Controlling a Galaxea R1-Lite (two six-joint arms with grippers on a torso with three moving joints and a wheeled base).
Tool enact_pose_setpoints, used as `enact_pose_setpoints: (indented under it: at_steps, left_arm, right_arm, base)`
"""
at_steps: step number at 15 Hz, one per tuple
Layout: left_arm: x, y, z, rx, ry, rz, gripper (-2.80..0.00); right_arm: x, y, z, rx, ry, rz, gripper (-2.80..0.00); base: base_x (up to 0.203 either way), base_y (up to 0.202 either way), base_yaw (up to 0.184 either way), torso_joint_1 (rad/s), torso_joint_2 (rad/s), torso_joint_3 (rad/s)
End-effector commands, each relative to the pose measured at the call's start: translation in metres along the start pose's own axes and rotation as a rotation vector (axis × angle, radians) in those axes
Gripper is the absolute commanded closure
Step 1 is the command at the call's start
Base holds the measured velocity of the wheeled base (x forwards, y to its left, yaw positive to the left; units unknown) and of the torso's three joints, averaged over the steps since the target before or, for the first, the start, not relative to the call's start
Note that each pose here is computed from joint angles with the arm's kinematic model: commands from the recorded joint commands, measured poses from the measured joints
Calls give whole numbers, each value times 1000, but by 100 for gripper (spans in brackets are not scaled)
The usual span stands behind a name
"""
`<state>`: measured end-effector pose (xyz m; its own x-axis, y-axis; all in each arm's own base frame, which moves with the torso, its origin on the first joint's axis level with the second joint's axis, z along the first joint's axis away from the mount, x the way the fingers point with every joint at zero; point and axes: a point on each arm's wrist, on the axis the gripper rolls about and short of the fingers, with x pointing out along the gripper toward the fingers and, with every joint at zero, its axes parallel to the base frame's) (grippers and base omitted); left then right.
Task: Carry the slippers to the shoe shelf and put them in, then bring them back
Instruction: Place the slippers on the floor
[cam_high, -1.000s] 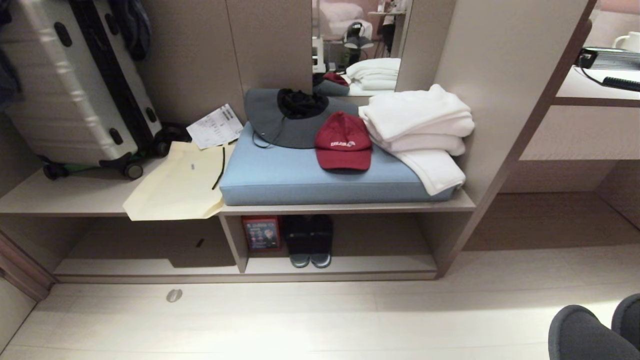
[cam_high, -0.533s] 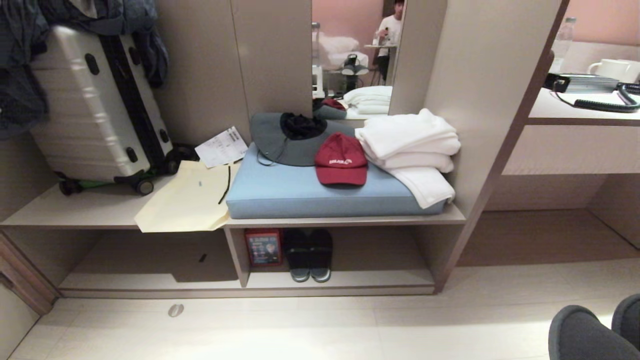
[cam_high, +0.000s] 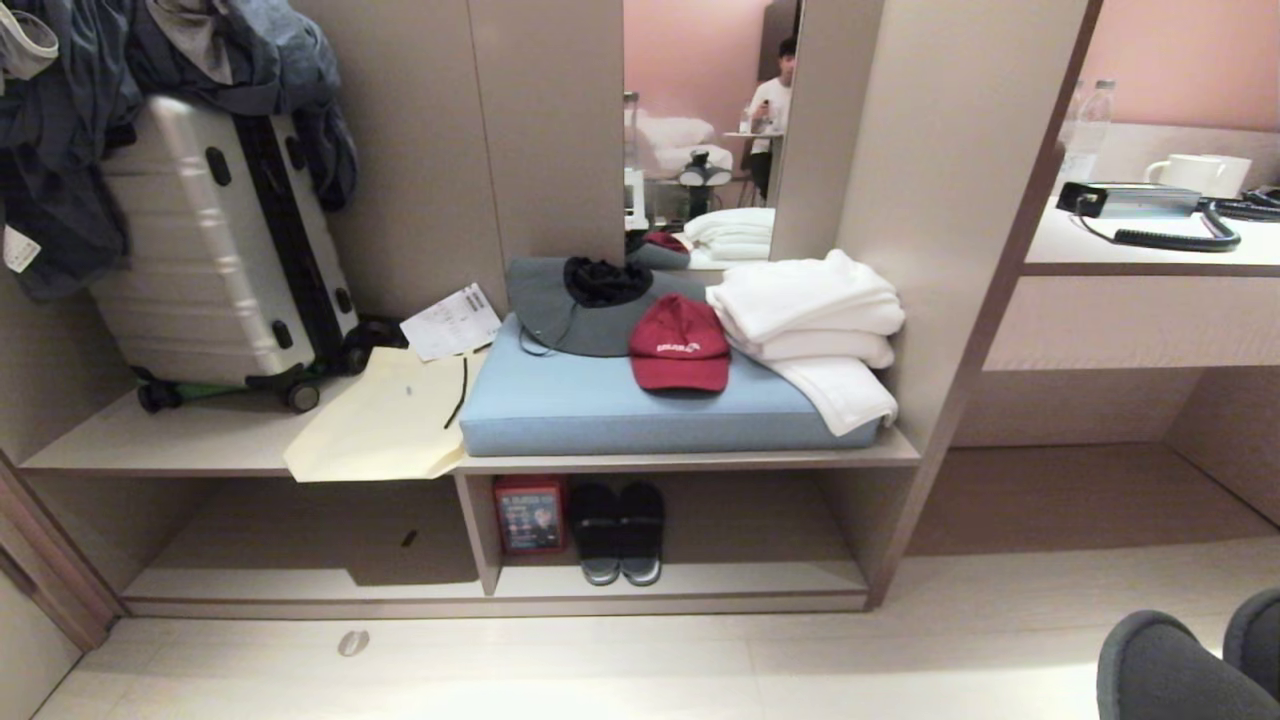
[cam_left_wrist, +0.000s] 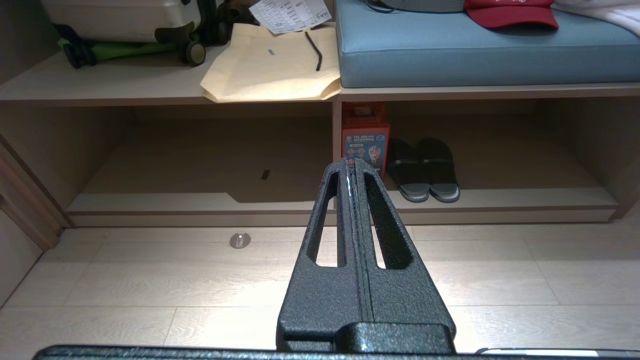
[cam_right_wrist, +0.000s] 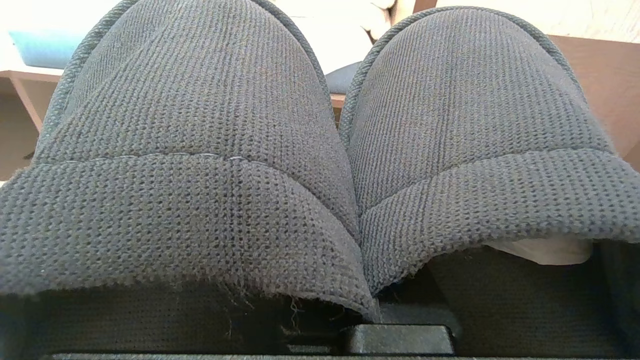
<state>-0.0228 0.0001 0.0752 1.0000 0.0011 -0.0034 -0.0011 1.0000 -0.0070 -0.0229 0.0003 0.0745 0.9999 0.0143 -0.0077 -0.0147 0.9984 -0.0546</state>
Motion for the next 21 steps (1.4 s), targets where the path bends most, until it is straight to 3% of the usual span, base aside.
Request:
enact_pose_setpoints:
  at_steps: [1,8,21]
  left_arm:
    - [0,0,0,-1,0,0,0]
    - [0,0,0,-2,1,1,0]
    - [0,0,0,-2,1,0,0]
  right_arm:
    - [0,0,0,-1,-2,1,0]
    - [0,0,0,-1,-3,1,0]
    - [0,0,0,-1,-3,1,0]
  base:
    - [0,0,0,0,0,0]
    - [-1,-36,-5,0,2,1]
    - [0,-196,2,3,2,3]
